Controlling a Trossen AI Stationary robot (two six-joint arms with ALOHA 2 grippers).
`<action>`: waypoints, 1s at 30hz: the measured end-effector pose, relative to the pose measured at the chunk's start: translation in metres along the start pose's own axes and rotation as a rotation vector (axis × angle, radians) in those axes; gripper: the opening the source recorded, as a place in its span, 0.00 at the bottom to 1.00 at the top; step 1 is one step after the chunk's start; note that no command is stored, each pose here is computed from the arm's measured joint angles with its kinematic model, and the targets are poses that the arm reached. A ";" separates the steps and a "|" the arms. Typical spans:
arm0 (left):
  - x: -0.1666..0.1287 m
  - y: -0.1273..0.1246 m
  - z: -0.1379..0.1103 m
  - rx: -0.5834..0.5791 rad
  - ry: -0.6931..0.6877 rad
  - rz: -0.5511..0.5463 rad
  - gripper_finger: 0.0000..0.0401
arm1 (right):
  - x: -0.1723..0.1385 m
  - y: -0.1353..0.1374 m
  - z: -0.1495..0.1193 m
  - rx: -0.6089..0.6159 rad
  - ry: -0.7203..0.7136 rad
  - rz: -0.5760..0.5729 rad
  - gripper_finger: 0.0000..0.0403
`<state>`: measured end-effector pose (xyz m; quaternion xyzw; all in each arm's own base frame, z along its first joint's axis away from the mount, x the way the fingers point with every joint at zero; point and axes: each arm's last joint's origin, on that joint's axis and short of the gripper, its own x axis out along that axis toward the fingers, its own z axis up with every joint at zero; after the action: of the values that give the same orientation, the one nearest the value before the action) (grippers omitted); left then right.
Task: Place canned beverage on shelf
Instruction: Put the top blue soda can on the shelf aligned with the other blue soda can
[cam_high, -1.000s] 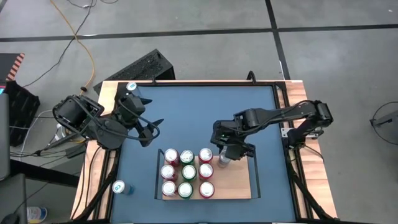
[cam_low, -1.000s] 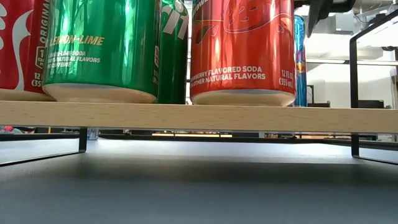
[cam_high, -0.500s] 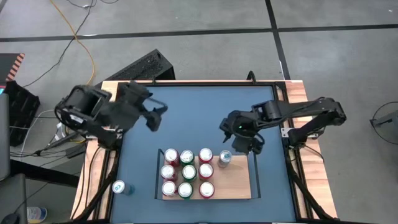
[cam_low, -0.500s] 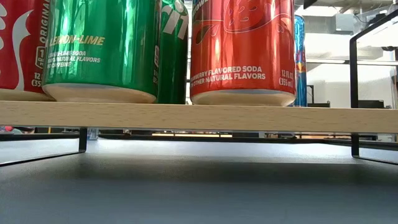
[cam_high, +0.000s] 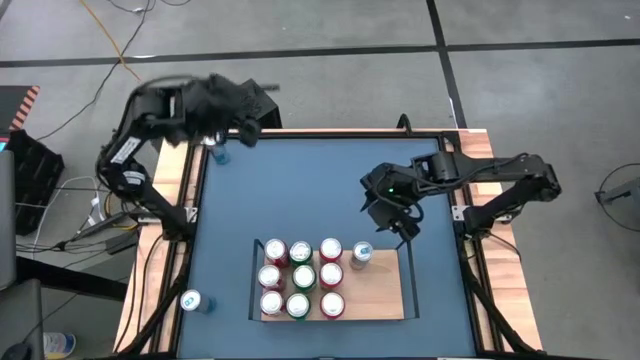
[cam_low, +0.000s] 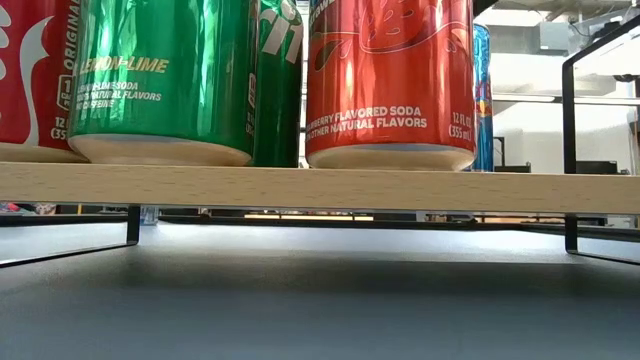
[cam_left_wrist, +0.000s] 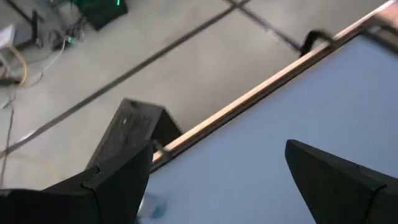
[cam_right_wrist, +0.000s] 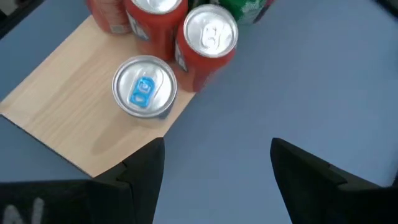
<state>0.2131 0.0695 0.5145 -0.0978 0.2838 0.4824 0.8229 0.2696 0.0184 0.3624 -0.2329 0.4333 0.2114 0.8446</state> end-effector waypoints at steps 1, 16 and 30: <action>0.007 0.008 0.003 -0.002 0.023 0.010 0.88 | 0.001 0.000 -0.001 0.003 0.006 0.005 0.69; 0.152 0.112 -0.041 -0.064 0.551 0.263 0.88 | -0.003 -0.023 -0.011 0.157 -0.021 -0.070 0.69; 0.214 0.136 -0.106 -0.130 0.687 0.207 0.88 | -0.006 -0.036 -0.017 0.223 -0.040 -0.115 0.69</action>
<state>0.1377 0.2516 0.3233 -0.2768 0.5210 0.5192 0.6183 0.2761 -0.0210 0.3663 -0.1577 0.4232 0.1175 0.8845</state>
